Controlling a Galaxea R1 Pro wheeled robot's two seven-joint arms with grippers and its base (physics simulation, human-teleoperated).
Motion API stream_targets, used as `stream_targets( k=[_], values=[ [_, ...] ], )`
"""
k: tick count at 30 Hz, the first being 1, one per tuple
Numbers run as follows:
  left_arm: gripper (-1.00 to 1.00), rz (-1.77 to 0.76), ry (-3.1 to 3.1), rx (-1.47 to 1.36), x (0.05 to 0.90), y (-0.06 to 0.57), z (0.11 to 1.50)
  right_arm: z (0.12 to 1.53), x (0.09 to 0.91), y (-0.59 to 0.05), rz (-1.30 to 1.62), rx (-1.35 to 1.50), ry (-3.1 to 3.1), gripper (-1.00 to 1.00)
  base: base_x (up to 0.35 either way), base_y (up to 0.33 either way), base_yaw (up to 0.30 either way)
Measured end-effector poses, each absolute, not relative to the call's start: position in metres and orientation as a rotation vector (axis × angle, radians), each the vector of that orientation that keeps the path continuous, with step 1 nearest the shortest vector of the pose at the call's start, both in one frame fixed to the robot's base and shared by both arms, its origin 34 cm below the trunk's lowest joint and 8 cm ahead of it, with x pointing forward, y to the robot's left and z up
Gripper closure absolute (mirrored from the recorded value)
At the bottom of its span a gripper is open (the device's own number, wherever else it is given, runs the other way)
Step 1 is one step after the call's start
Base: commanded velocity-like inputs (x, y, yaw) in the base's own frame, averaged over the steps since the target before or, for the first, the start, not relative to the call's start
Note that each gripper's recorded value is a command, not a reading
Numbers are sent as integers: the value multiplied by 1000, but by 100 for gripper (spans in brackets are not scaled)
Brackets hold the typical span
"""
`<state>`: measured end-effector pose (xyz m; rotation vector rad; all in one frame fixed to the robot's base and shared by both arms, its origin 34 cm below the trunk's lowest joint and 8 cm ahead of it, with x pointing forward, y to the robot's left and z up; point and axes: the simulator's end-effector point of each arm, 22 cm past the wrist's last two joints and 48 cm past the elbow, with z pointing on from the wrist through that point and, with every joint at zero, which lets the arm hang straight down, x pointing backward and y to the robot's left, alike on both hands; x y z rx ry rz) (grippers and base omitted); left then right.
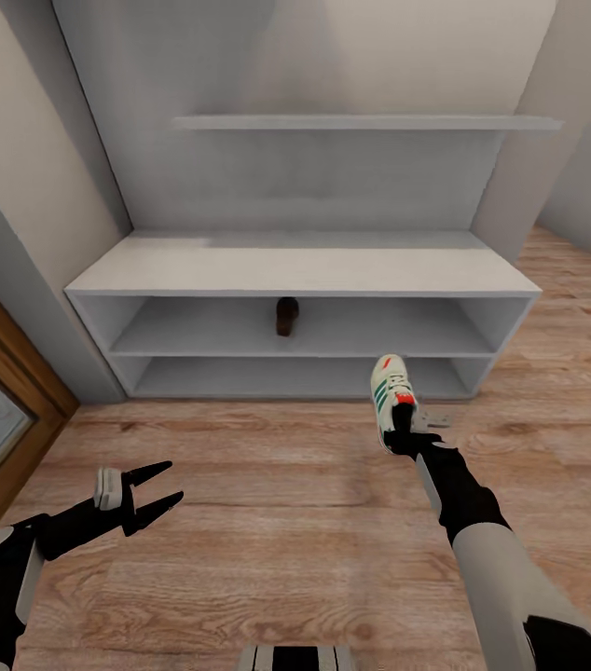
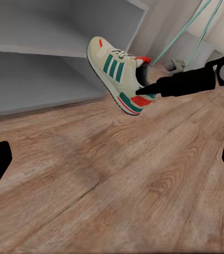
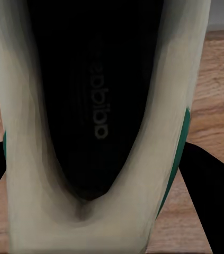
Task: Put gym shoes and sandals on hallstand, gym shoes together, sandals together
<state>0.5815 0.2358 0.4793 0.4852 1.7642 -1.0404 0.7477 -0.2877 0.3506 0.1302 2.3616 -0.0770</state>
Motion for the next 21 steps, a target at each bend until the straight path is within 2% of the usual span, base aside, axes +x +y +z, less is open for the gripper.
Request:
stream_targets(
  k=[10, 14, 17, 21],
  values=[
    [-100, -1049, 1770, 481, 581, 234, 474, 341, 744, -287, -78, 131, 2378, 100, 0, 0, 16],
    [-100, -1141, 1746, 520, 574, 190, 472, 335, 740, -286, -76, 129, 2394, 100, 0, 33, 0],
    [-100, -1243, 1734, 619, 560, 141, 470, 333, 739, -285, -75, 128, 2397, 100, 0, 226, 0],
    [-100, -1282, 1729, 659, 553, 123, 469, 333, 738, -285, -74, 127, 2398, 100, 12, 293, 0]
  ],
)
